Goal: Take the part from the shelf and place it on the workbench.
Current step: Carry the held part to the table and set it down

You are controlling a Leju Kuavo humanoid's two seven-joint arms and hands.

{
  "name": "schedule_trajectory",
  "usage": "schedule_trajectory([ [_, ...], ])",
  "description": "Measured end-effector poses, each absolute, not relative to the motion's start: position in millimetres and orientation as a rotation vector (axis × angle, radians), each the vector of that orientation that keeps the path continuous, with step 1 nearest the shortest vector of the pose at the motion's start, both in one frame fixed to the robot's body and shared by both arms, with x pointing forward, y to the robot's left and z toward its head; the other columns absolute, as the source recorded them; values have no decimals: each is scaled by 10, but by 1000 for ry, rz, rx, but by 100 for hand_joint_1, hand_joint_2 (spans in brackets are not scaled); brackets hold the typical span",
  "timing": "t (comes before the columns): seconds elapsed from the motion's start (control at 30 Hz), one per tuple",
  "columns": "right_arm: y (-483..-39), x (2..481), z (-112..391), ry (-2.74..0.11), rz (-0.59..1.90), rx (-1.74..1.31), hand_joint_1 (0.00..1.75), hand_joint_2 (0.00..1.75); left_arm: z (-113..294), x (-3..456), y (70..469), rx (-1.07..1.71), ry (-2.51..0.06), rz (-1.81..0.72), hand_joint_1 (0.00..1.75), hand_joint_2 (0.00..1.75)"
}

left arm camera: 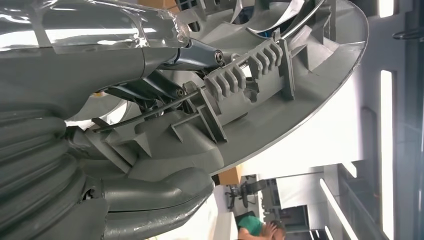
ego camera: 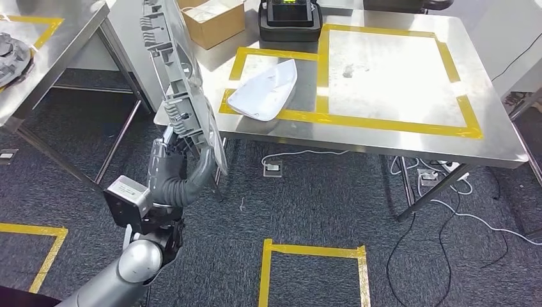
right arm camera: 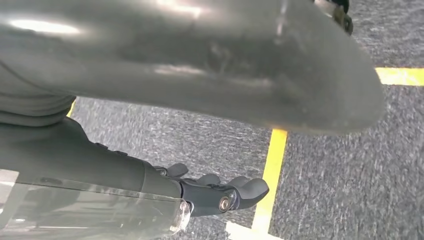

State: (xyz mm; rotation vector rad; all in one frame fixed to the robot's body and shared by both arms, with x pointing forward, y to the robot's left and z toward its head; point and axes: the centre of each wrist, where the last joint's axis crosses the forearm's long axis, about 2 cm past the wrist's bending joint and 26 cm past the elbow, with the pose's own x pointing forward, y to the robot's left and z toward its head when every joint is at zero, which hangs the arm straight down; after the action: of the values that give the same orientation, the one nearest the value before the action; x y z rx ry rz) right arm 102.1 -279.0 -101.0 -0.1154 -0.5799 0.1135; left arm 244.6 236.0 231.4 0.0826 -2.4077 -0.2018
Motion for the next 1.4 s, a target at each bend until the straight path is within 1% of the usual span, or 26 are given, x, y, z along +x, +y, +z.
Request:
schedule_trajectory([
  [0.37, -2805, 1041, -1005, -593, 55, -119, 0, 0, 2345, 2384, 2359, 88, -2427, -199, 175, 175],
  [1.4, -2810, 1058, -1002, -595, 43, -117, 0, 0, 2349, 2351, 2365, 82, -2429, -200, 175, 175],
])
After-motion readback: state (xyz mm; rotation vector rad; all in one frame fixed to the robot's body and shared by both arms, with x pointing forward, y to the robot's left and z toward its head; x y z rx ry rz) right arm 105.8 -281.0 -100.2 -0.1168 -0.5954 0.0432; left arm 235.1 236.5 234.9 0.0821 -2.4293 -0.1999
